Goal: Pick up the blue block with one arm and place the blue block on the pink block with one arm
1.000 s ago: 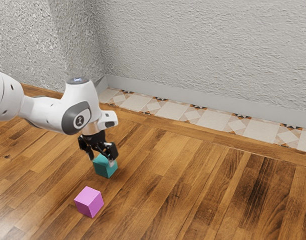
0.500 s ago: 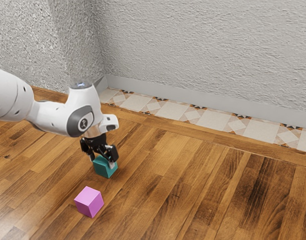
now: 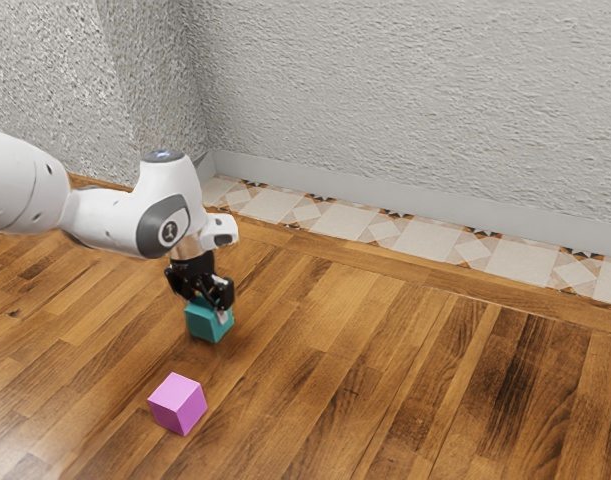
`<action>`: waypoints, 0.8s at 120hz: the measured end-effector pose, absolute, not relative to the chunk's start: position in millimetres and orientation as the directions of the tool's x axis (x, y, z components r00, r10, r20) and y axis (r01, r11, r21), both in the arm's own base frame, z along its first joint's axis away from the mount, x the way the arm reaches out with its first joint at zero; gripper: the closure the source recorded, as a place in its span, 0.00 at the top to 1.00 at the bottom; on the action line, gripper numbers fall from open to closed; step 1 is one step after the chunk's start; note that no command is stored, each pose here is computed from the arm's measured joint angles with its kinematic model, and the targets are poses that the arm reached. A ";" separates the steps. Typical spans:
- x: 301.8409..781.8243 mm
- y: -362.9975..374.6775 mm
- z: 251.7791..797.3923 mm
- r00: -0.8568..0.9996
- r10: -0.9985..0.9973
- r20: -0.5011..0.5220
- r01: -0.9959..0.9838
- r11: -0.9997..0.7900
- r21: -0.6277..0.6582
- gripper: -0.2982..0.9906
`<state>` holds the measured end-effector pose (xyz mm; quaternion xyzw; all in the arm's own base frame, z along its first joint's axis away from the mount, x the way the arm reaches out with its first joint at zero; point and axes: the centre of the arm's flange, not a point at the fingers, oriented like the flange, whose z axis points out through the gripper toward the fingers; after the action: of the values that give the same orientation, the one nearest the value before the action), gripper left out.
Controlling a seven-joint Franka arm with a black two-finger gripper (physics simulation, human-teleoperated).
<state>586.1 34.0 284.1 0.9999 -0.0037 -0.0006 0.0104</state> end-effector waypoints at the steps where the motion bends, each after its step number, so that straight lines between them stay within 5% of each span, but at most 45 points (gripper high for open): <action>1: 587.2 34.4 286.9 1.000 -0.009 0.000 -0.009 -1.000 0.018 0.51; 30: 532.3 -3.1 372.4 0.998 -0.063 0.024 -0.062 -0.997 -0.035 0.51; 53: 462.0 -23.5 370.3 1.000 -0.012 0.029 -0.012 -1.000 -0.016 0.51; 96: 415.7 -33.4 363.2 0.995 0.094 0.040 0.095 -0.995 -0.007 0.50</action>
<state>415.7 -33.4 363.2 0.9987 0.0474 0.0199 -0.0045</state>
